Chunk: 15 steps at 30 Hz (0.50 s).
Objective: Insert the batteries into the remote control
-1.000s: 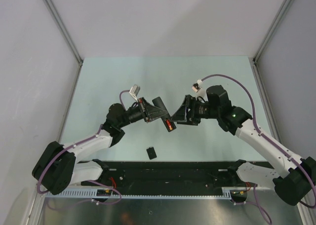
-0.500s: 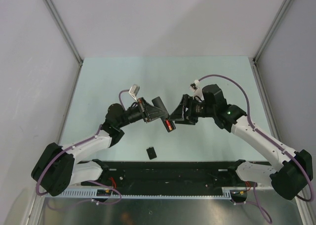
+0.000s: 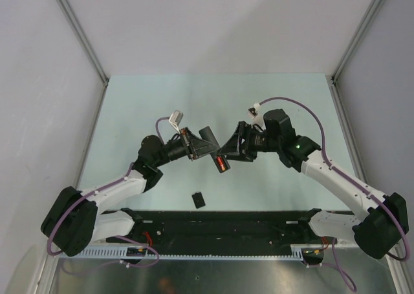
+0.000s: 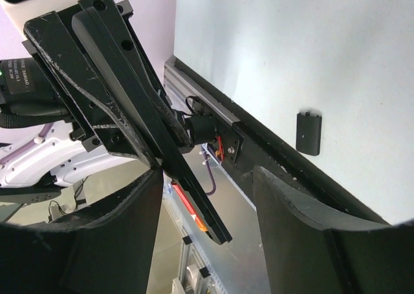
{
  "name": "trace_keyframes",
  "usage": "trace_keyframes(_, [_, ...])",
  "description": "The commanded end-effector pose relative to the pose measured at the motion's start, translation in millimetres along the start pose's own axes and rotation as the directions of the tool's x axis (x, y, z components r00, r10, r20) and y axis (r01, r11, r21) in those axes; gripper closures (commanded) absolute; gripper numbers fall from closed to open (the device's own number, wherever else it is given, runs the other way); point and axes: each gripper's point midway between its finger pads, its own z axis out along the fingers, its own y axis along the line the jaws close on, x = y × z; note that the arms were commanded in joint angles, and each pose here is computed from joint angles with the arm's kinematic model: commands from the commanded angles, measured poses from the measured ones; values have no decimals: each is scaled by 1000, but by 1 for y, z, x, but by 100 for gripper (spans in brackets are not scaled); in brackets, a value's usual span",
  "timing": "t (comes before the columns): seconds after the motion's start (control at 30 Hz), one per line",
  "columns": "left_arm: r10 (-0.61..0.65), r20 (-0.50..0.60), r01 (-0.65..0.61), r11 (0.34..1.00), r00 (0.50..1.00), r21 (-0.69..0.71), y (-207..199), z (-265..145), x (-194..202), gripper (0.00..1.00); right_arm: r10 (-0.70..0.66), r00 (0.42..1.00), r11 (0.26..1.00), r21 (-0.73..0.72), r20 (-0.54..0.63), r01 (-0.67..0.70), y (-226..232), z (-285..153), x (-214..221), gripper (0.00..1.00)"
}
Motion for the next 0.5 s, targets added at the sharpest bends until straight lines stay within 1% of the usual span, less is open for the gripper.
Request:
trace_keyframes(0.0, [73,28,-75,995,997,65,-23,1,-9,100,-15,1000,999,-33,0,15,10,2,-2,39])
trace_keyframes(0.47, [80,42,-83,993,996,85,-34,3,-17,100,-3,999,1000,10,-32,3,-9,3,14,43])
